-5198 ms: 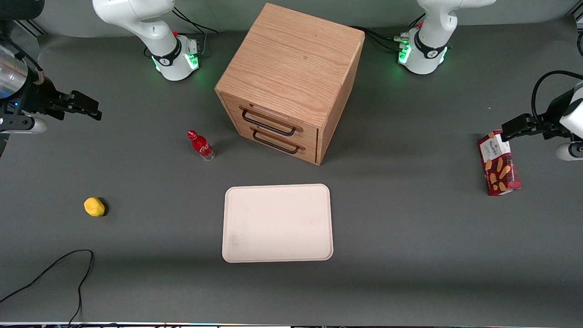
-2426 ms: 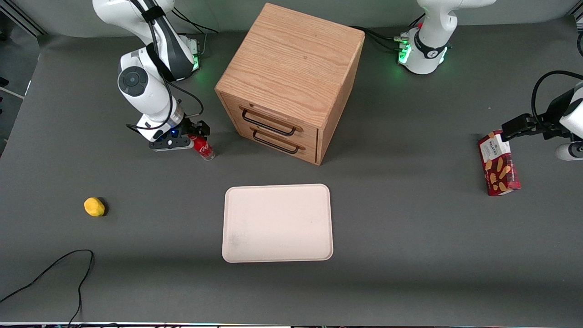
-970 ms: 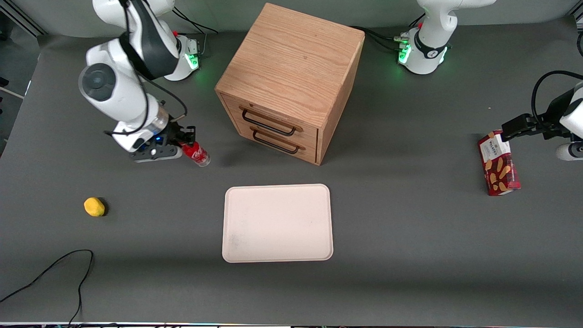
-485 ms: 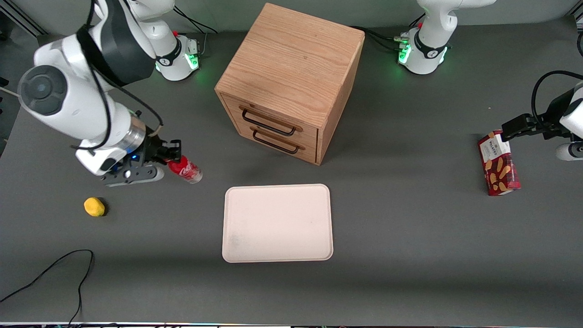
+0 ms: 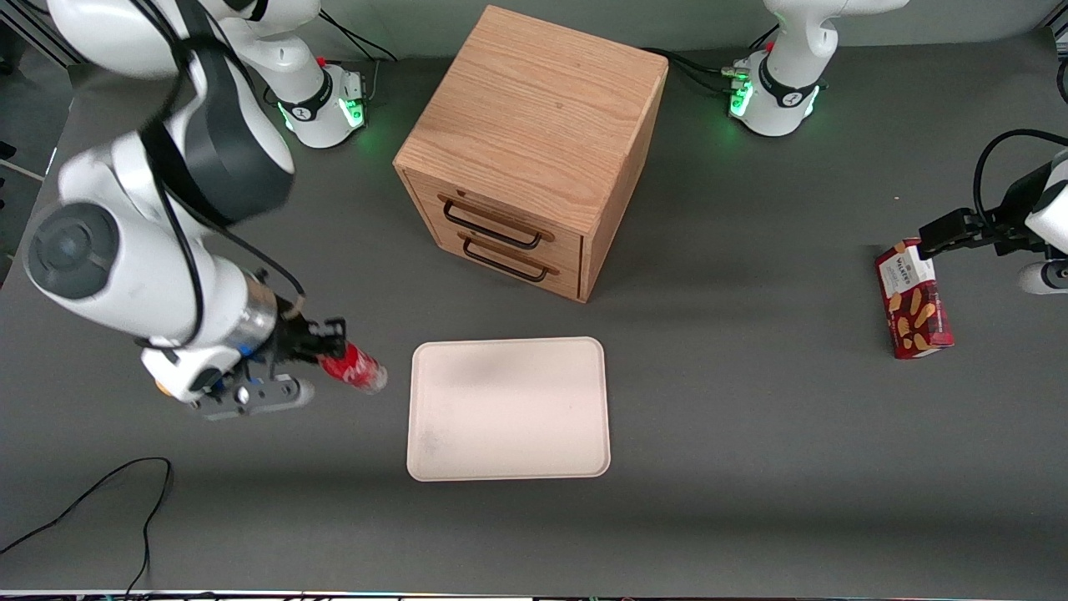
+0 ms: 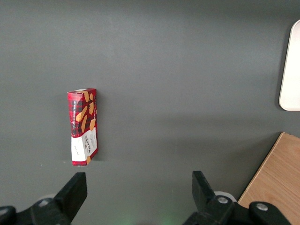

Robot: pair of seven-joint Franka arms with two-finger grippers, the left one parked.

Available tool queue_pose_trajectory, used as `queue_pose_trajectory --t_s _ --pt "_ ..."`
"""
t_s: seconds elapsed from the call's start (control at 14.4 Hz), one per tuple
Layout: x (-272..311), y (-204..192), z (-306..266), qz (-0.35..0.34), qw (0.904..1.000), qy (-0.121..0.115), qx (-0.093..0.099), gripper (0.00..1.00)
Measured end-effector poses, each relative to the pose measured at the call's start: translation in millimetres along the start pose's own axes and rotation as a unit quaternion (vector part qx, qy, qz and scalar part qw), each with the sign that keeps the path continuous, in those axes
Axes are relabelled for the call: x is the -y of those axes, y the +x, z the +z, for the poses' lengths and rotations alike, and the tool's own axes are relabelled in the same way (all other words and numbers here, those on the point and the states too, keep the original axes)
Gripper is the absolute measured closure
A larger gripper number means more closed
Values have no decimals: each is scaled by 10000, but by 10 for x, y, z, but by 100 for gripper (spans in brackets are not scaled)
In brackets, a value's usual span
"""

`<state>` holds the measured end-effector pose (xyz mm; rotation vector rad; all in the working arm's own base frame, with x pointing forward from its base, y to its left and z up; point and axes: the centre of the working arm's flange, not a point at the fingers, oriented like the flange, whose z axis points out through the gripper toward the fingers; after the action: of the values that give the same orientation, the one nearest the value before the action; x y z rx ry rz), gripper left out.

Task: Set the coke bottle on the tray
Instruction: 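Lift the bottle and carry it toward the white tray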

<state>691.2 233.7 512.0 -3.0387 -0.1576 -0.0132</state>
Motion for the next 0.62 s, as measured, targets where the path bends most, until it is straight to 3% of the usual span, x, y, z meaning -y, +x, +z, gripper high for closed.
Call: queue_pose_trajectory --t_s 0.21,0.62 --pt "79 200 356 -39 9997 111 -199 65" --pt "211 416 1204 -144 9995 102 -253 65"
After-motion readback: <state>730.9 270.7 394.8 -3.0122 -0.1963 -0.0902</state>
